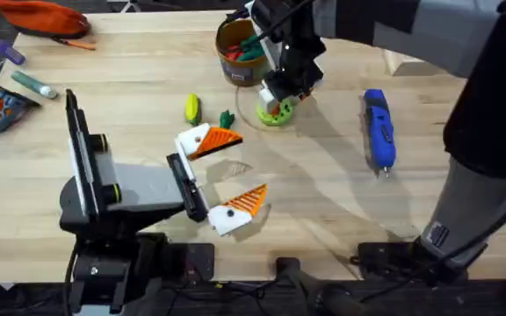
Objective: Pick up the gripper from the table and insert it into the empty holder that is missing its gripper. Then pick up a screw, insert it into the mounting hole, and use the screwdriver to tighten it. Finally, clean up the table by picking up the vegetable and placing it into the bucket.
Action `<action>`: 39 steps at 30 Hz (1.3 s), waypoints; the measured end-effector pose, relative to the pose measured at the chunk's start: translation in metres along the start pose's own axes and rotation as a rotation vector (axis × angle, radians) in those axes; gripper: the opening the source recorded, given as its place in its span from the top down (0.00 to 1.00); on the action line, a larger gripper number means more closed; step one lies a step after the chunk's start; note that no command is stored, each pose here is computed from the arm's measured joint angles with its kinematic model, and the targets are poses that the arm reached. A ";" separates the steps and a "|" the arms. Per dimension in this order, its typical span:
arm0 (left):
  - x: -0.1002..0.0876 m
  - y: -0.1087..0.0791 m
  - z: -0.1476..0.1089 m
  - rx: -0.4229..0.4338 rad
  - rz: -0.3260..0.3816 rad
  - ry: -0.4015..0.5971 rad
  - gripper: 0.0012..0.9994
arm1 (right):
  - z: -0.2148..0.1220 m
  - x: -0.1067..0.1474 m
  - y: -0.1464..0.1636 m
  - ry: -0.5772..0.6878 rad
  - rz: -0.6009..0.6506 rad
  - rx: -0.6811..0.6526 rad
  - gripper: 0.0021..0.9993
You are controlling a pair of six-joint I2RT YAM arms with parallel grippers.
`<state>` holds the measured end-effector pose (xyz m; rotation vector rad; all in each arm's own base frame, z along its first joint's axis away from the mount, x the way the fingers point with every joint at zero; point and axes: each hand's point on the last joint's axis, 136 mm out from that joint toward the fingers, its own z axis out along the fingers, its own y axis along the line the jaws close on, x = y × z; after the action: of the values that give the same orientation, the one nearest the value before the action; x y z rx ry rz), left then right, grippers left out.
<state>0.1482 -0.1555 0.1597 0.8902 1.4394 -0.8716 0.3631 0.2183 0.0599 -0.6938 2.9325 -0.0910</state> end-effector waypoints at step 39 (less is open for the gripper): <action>0.000 0.000 0.000 0.000 0.000 0.000 0.01 | 0.000 0.002 0.008 0.010 0.023 -0.047 1.00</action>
<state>0.1482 -0.1555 0.1597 0.8901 1.4398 -0.8718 0.3579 0.2244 0.0592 -0.6680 2.9605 -0.0235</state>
